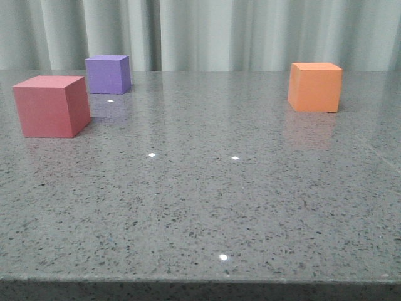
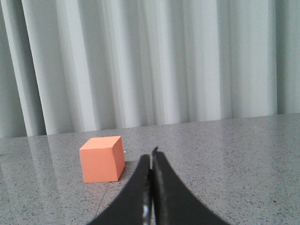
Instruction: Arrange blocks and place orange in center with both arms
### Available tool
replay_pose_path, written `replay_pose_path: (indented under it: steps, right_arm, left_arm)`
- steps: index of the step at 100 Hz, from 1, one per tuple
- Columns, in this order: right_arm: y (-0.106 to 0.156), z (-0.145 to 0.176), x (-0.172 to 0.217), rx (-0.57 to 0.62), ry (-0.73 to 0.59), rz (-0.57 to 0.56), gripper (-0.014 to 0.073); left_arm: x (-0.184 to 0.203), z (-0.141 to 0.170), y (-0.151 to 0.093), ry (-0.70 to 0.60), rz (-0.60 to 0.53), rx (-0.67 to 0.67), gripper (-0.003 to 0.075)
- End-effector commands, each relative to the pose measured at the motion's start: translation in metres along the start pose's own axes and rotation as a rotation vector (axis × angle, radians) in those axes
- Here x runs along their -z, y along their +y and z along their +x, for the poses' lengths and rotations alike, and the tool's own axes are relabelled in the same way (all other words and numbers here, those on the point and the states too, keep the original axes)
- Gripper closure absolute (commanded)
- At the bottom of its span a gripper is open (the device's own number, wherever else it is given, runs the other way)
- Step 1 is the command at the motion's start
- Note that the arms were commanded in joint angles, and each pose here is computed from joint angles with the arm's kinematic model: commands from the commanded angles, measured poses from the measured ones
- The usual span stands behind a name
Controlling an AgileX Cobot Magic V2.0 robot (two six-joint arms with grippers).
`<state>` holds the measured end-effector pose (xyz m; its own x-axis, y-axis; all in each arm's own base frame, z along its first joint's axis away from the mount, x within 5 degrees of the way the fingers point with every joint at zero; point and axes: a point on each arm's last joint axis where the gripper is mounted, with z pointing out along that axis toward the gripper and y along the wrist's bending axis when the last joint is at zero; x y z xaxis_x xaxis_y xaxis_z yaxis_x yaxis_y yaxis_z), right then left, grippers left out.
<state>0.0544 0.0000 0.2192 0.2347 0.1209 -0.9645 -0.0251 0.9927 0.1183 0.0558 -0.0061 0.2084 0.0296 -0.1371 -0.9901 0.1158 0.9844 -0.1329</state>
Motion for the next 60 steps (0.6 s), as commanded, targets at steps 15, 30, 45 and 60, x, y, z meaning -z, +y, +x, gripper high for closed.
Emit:
replay_pose_path:
  steps: [15, 30, 45, 60]
  right_arm:
    - [0.003, -0.024, 0.001, 0.013, -0.117, -0.012, 0.0663]
    - [0.004, -0.040, 0.001, 0.013, -0.037, 0.004, 0.0663]
    - [0.007, -0.068, -0.005, 0.011, 0.105, 0.029, 0.0663]
    - [0.011, -0.103, -0.024, 0.010, 0.285, 0.059, 0.0663]
  left_arm:
    - [0.002, 0.005, 0.000, -0.074, 0.012, 0.011, 0.0741]
    - [0.002, 0.005, 0.000, -0.074, 0.012, 0.011, 0.0741]
    - [0.002, 0.005, 0.000, -0.074, 0.012, 0.011, 0.0741]
    - [0.002, 0.005, 0.000, -0.074, 0.012, 0.011, 0.0741]
